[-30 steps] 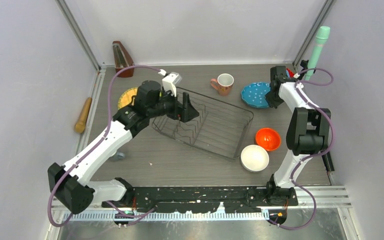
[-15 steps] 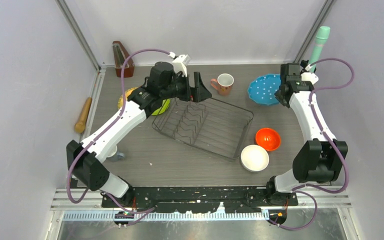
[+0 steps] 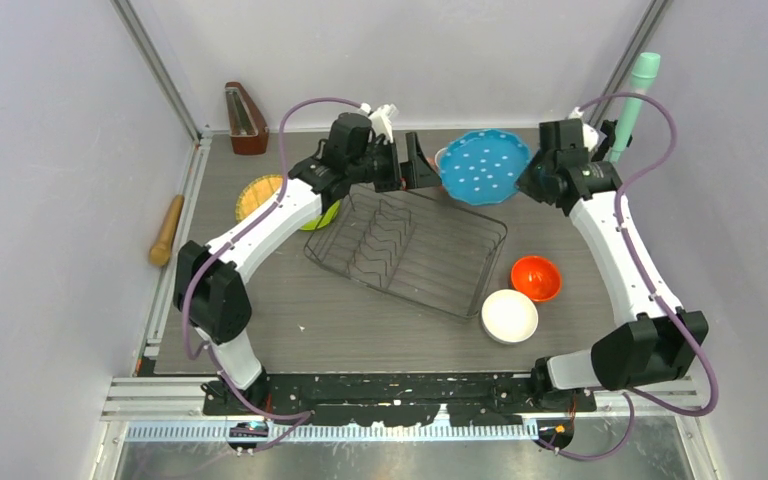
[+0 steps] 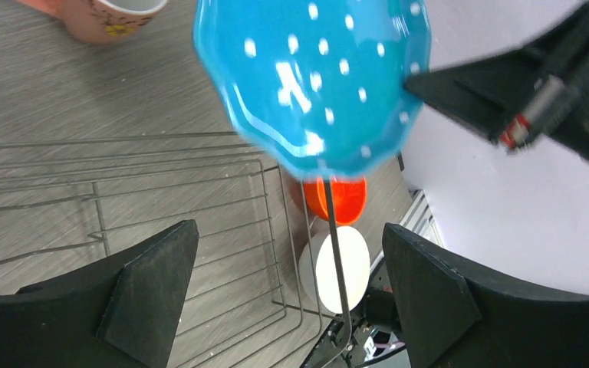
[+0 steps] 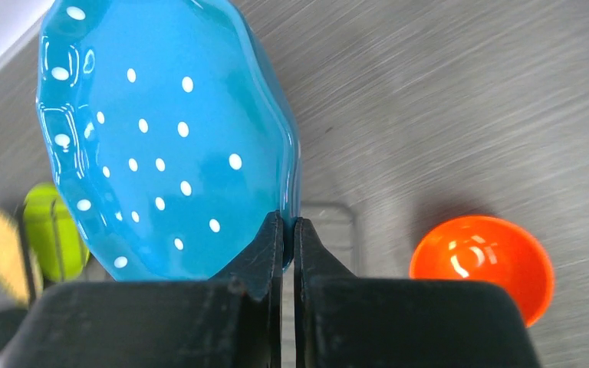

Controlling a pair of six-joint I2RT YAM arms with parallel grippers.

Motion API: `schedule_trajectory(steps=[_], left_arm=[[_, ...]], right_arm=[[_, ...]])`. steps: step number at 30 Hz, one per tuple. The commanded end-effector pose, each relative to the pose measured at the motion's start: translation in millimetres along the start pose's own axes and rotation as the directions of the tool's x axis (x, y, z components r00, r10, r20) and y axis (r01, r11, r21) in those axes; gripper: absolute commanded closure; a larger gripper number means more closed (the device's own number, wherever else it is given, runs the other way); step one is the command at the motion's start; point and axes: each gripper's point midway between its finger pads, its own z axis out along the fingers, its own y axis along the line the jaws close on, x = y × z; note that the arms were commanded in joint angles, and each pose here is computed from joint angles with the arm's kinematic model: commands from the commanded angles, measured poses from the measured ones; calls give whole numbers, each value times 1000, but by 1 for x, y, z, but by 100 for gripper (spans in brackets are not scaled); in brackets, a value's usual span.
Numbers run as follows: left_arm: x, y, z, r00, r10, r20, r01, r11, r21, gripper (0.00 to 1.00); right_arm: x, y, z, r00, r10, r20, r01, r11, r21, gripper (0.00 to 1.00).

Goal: Load the mixed dishes into the dish rack

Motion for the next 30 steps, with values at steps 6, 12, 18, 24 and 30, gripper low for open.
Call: schedule_trajectory(steps=[6, 12, 18, 24, 30], left_arm=[[-26, 21, -8, 987, -155, 53, 153, 987, 41, 2], [-21, 53, -15, 982, -180, 57, 184, 981, -66, 2], [-11, 60, -13, 975, -220, 14, 220, 975, -22, 26], [-33, 32, -31, 960, -277, 38, 248, 908, 338, 100], [-37, 20, -60, 975, -222, 27, 192, 892, 409, 100]], right_arm=[[4, 106, -80, 996, -51, 77, 79, 901, -426, 100], [27, 125, -89, 996, -81, 41, 91, 861, -501, 100], [38, 134, -95, 994, -105, 36, 108, 832, -544, 100], [52, 146, -102, 987, -160, 9, 131, 770, -625, 99], [52, 144, -107, 970, -234, 60, 217, 731, -647, 42]])
